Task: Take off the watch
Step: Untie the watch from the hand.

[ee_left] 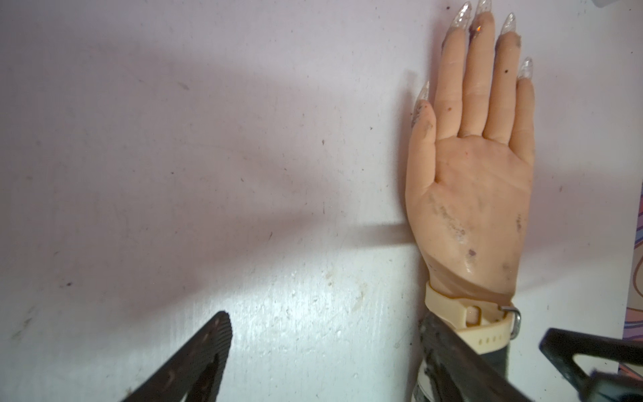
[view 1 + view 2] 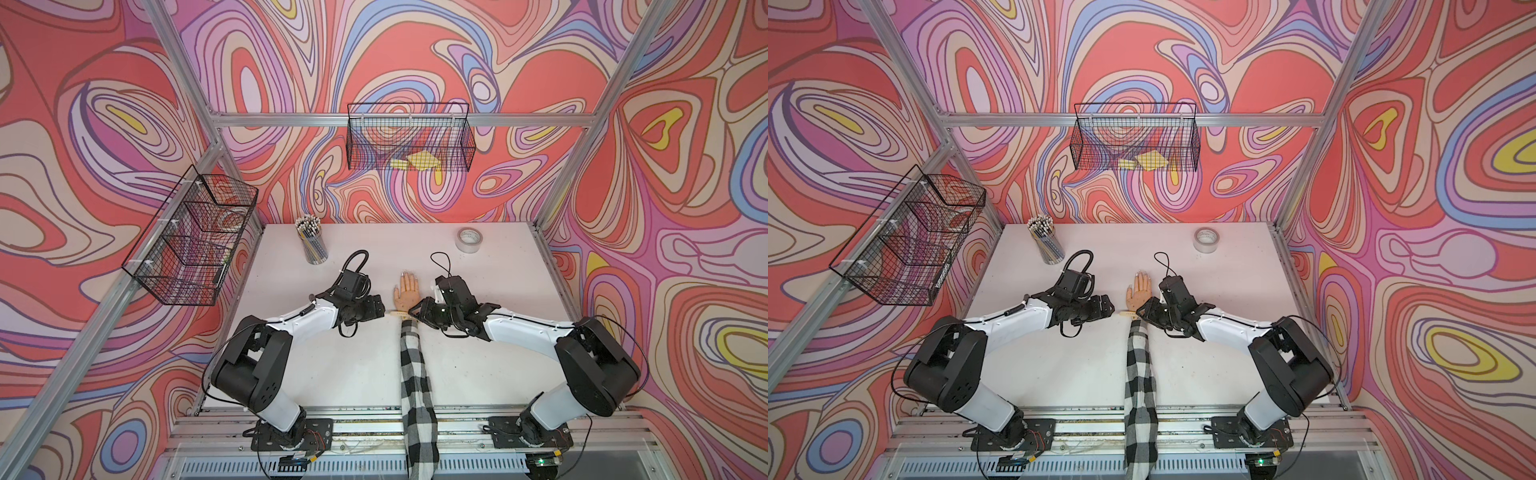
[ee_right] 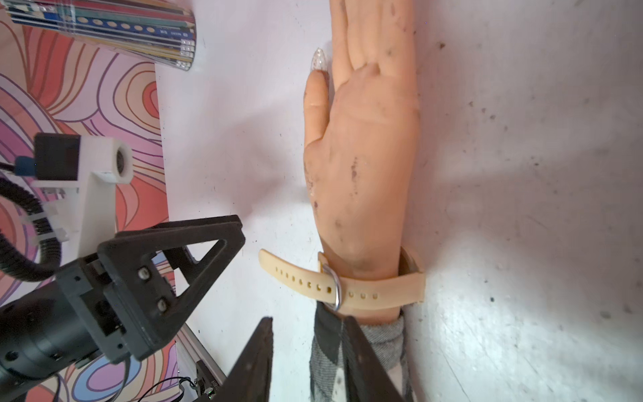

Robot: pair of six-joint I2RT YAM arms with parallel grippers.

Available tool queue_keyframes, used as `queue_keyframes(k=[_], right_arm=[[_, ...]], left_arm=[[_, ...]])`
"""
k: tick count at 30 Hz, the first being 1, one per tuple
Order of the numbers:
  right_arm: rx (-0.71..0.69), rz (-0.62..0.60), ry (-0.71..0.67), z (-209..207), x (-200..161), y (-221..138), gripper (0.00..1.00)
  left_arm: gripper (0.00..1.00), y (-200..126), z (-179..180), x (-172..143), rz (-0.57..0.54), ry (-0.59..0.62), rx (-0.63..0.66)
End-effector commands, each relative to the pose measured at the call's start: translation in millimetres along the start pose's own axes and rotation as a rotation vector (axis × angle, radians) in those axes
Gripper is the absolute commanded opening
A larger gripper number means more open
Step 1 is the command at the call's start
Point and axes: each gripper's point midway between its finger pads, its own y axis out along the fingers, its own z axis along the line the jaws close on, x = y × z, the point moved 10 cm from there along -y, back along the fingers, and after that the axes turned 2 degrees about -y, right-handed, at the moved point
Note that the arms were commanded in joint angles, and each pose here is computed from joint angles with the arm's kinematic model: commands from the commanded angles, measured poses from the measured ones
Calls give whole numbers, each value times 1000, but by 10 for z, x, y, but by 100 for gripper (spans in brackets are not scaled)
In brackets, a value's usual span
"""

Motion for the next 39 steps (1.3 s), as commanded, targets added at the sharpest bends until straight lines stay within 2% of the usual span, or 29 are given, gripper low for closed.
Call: queue_keyframes(k=[1, 8, 25, 33, 39], right_arm=[[8, 1, -22, 29, 58, 62, 35], [21, 14, -24, 60, 101, 136, 34], [98, 51, -12, 182, 150, 241, 30], [33, -17, -21, 147, 143, 19, 30], [-5, -24, -11, 19, 98, -42, 31]], left_arm=[[87, 43, 71, -60, 49, -18, 41], [87, 141, 61, -93, 98, -36, -6], [87, 183, 2, -122, 98, -50, -114], [87, 152, -50, -100, 96, -46, -147], [87, 165, -115, -109, 104, -38, -170]])
